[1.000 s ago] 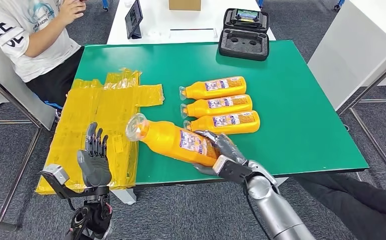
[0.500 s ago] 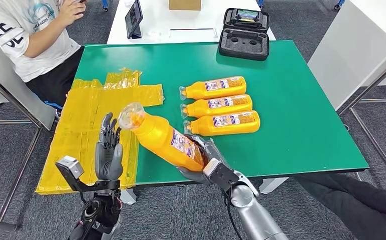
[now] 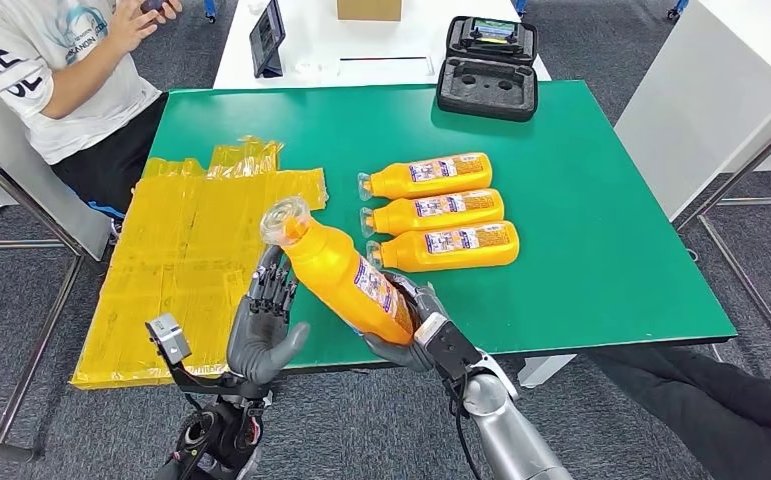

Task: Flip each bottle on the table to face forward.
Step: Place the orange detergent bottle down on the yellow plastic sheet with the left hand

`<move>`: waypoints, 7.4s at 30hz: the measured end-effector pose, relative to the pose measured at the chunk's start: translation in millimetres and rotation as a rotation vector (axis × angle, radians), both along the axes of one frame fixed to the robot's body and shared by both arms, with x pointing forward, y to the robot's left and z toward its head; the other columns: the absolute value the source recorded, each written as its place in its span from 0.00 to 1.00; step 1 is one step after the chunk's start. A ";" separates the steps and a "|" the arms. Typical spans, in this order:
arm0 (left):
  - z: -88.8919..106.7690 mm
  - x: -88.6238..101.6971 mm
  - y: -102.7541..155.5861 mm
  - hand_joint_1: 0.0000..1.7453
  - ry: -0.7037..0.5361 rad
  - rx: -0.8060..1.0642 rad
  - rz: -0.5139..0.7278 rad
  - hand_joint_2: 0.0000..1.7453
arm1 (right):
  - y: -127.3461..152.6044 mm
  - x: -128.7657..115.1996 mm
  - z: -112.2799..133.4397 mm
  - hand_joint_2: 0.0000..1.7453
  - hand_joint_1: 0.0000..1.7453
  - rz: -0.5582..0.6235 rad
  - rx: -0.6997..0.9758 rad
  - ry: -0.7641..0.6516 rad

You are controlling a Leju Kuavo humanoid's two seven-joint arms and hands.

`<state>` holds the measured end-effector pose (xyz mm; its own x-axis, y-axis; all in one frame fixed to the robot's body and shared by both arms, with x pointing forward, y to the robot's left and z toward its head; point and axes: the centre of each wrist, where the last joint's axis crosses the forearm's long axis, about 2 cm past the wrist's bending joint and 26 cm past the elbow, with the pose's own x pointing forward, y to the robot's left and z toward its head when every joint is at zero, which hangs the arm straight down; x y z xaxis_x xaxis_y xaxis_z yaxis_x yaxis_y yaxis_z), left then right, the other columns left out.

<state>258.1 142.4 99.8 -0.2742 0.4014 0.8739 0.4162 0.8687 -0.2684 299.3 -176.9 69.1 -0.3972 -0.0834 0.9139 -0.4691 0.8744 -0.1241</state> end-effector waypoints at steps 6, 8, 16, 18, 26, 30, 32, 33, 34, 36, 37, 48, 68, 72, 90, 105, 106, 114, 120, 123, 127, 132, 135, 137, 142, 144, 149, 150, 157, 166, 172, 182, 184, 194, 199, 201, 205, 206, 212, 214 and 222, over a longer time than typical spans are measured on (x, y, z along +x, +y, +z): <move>-4.5 -1.7 -4.7 0.00 -0.010 0.076 -0.046 1.00 | 2.3 -0.3 -1.8 1.00 1.00 0.025 -0.023 0.005; -6.0 -1.1 -5.7 0.00 -0.013 0.100 -0.048 1.00 | 4.3 -0.4 -2.0 1.00 1.00 0.036 -0.031 0.006; -12.4 2.7 -9.7 0.00 0.023 0.124 -0.102 1.00 | 13.8 -2.9 -3.2 1.00 1.00 0.073 -0.059 0.009; -14.7 3.3 -10.5 0.00 0.041 0.119 -0.108 1.00 | 14.9 -3.8 -3.9 1.00 1.00 0.074 -0.074 0.013; -22.1 2.1 -10.9 0.00 0.120 0.050 -0.132 1.00 | 13.3 -5.8 -6.4 1.00 1.00 0.063 -0.152 0.015; -24.2 1.3 -10.7 0.00 0.135 0.047 -0.139 1.00 | 10.7 -6.4 -8.0 1.00 1.00 0.064 -0.166 0.015; -24.8 1.2 -10.7 0.00 0.137 0.048 -0.139 1.00 | 10.1 -6.5 -8.4 1.00 1.00 0.064 -0.168 0.016; -24.9 1.1 -10.7 0.00 0.138 0.048 -0.139 1.00 | 9.9 -6.5 -8.5 1.00 1.00 0.064 -0.169 0.016; -25.1 1.1 -10.7 0.00 0.139 0.048 -0.139 1.00 | 9.9 -6.6 -8.6 1.00 1.00 0.064 -0.169 0.016; -25.6 0.9 -10.6 0.00 0.141 0.049 -0.139 1.00 | 9.8 -6.6 -8.6 1.00 1.00 0.064 -0.169 0.017; -25.8 0.9 -10.6 0.00 0.142 0.049 -0.139 1.00 | 9.7 -6.6 -8.7 1.00 1.00 0.064 -0.169 0.017; -27.9 0.6 -12.8 0.00 0.197 -0.025 -0.232 1.00 | 10.4 -13.4 -14.2 1.00 1.00 0.118 -0.160 0.019; -36.5 0.1 -17.5 0.00 0.235 0.008 -0.213 1.00 | 14.6 -28.6 -24.0 1.00 1.00 0.228 -0.224 0.041; -37.6 -1.1 -17.3 0.00 0.239 0.009 -0.205 1.00 | 14.9 -28.8 -24.1 1.00 1.00 0.233 -0.231 0.046; -39.6 -5.1 -18.7 0.97 0.246 -0.031 -0.188 1.00 | 11.4 -29.1 -25.5 1.00 1.00 0.237 -0.252 0.053; -39.8 -5.1 -18.3 1.00 0.245 -0.032 -0.175 1.00 | 11.8 -31.7 -26.9 1.00 1.00 0.238 -0.253 0.055; -39.8 -5.1 -18.3 1.00 0.245 -0.032 -0.175 1.00 | 11.9 -31.7 -26.9 1.00 1.00 0.237 -0.253 0.055; -39.9 -5.0 -18.3 1.00 0.245 -0.031 -0.169 1.00 | 11.9 -32.2 -27.1 1.00 1.00 0.236 -0.254 0.055; -40.0 -5.1 -18.4 1.00 0.249 -0.033 -0.152 1.00 | 12.2 -33.5 -26.8 1.00 0.28 0.233 -0.257 0.055; -39.3 -4.9 -18.7 1.00 0.249 -0.034 -0.143 1.00 | 12.6 -36.5 -27.8 0.25 0.00 0.223 -0.263 0.061; -36.0 -2.6 -18.0 1.00 0.242 -0.022 -0.096 1.00 | 12.9 -41.7 -27.5 0.00 0.00 0.175 -0.236 0.084; -30.8 5.5 -9.4 1.00 0.203 0.031 0.035 1.00 | 13.0 -45.2 -17.3 0.00 0.00 0.138 -0.176 0.070; -26.7 12.0 -2.2 1.00 0.160 0.062 0.115 1.00 | 13.5 -45.8 -11.3 0.00 0.00 0.129 -0.162 0.049; -24.3 15.0 2.9 1.00 0.138 0.078 0.165 1.00 | 13.7 -45.6 -8.4 0.00 0.00 0.124 -0.156 0.037; -20.0 21.4 15.1 1.00 0.106 0.103 0.275 1.00 | 14.1 -44.9 -4.3 0.00 0.00 0.120 -0.148 0.018; -17.3 25.0 20.6 1.00 0.084 0.120 0.323 1.00 | 14.2 -44.4 -2.8 0.00 0.00 0.119 -0.142 0.011; 0.5 44.5 47.0 1.00 -0.027 0.213 0.471 1.00 | 14.5 -42.9 1.6 0.00 0.00 0.119 -0.107 -0.009; 4.6 48.2 52.3 1.00 -0.044 0.224 0.487 1.00 | 14.6 -42.7 2.3 0.00 0.00 0.121 -0.102 -0.010; 35.3 75.5 87.3 1.00 -0.247 0.448 0.635 1.00 | 15.6 -35.3 8.5 0.00 0.00 0.145 -0.054 -0.025; 69.0 123.1 141.2 1.00 -0.507 1.027 0.747 1.00 | 21.7 -18.2 12.1 0.00 0.00 0.186 -0.012 -0.041; 64.3 138.6 159.3 1.00 -0.550 1.299 0.646 1.00 | 25.1 -9.1 11.7 0.00 0.00 0.207 -0.014 -0.032; 56.4 143.9 170.1 1.00 -0.544 1.424 0.539 1.00 | 25.9 -3.5 9.4 0.00 0.00 0.219 -0.022 -0.015; 56.3 145.8 172.1 1.00 -0.526 1.467 0.461 1.00 | 25.6 -2.6 9.0 0.00 0.00 0.220 -0.022 -0.014; 59.3 155.9 192.1 0.99 -0.399 1.572 0.131 1.00 | 22.8 -0.4 5.4 0.00 0.00 0.220 -0.039 -0.004; 66.3 170.5 198.6 0.99 -0.318 1.659 -0.054 1.00 | 20.1 -2.6 2.6 0.00 0.00 0.223 -0.057 0.000; 68.7 174.7 202.2 0.99 -0.294 1.684 -0.082 1.00 | 19.9 -3.5 1.8 0.00 0.00 0.225 -0.061 0.001; 70.3 180.1 209.3 1.00 -0.251 1.735 -0.050 1.00 | 19.7 -4.8 0.9 0.00 0.00 0.225 -0.067 0.003; 70.1 180.8 210.6 1.00 -0.241 1.748 -0.032 1.00 | 19.6 -5.2 0.6 0.00 0.00 0.224 -0.067 0.004; 62.4 180.3 216.0 1.00 -0.166 1.879 0.087 1.00 | 19.3 -11.9 -2.9 0.00 0.00 0.224 -0.066 0.012; 58.1 179.0 215.3 1.00 -0.143 1.915 0.124 1.00 | 19.0 -12.6 -3.3 0.00 0.00 0.225 -0.071 0.015; 47.0 175.1 209.8 1.00 -0.113 1.964 0.178 1.00 | 18.7 -12.5 -3.3 0.00 0.00 0.228 -0.077 0.018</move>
